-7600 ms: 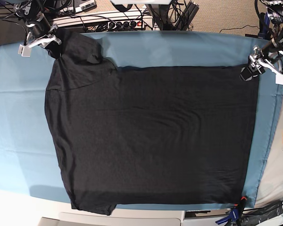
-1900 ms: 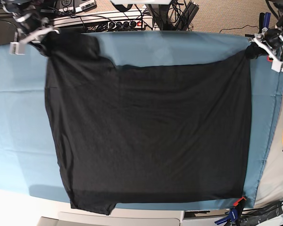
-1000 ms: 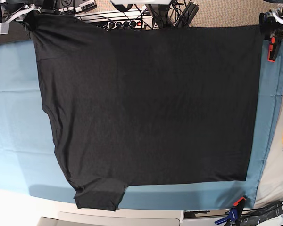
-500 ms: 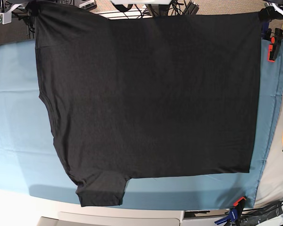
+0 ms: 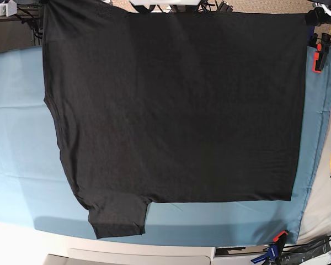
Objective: Fold the T-shirt properly
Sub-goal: 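Pull the raised edge back over the shirt with both grippers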
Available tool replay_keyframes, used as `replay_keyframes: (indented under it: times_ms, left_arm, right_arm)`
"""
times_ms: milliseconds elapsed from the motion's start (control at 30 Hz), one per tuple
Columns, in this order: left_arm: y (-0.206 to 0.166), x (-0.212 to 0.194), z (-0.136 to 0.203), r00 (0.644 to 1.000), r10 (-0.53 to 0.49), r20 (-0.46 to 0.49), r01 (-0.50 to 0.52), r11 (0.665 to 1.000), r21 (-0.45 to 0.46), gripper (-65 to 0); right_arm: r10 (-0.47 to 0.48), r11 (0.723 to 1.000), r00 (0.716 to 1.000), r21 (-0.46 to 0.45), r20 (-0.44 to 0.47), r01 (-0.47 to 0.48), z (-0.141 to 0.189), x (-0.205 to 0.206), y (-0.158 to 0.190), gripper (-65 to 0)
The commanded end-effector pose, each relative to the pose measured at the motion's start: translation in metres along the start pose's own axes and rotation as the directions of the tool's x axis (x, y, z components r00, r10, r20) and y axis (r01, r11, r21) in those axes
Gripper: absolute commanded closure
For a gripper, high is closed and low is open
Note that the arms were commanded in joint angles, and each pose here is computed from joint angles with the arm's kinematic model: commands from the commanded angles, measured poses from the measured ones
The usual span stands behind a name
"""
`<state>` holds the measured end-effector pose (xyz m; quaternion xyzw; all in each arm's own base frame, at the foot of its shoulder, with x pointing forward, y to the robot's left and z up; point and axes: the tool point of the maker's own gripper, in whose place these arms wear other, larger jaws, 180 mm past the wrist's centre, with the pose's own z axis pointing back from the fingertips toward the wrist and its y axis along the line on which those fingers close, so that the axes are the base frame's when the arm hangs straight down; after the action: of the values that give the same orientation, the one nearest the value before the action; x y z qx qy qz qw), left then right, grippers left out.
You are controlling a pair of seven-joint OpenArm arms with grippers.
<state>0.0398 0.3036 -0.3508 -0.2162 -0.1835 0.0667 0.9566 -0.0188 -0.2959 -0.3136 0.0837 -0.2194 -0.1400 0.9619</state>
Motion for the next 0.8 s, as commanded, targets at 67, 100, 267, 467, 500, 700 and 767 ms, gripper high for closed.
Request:
replay_keyframes:
  times_ms: [67,100,267,467,500,700,767]
  left_arm:
    - [0.0,0.007,0.007,1.0,-0.03,0.005,0.03,1.0,0.005,0.0]
    - [0.0,0.007,0.007,1.0,-0.028,0.008,0.028,1.0,0.0,0.0]
    - [-0.001,0.012,0.005,0.999,-0.031,0.023,0.031,0.999,-0.004,0.0]
    - [-0.005,0.038,0.0,0.993,-0.057,0.103,0.059,0.998,-0.018,0.0]
    - [-0.005,0.044,-0.001,0.991,-0.064,0.121,0.066,0.998,-0.018,0.0]
    - [-0.007,0.08,-0.003,0.97,-0.134,0.202,0.138,0.99,-0.006,0.0]
    - [-0.007,0.093,-0.001,0.962,-0.163,0.22,0.166,0.986,0.005,0.0]
  right_arm:
    - [0.02,1.0,1.0,-0.006,-0.002,-0.02,0.007,0.0,-0.001,0.0]
    - [0.024,1.0,1.0,-0.003,0.006,-0.024,0.006,0.002,0.0,0.0]
    - [0.027,1.0,0.998,0.01,0.06,-0.028,-0.001,0.016,0.003,0.0]
    - [0.034,0.998,0.984,0.037,0.174,-0.042,-0.013,0.046,0.011,0.0]
    - [0.035,0.998,0.98,0.043,0.196,-0.044,-0.015,0.053,0.012,0.0]
    - [0.037,0.994,0.931,0.079,0.363,-0.071,-0.027,0.101,0.025,0.0]
    - [0.045,0.994,0.909,0.076,0.414,-0.084,-0.03,0.119,0.028,0.0]
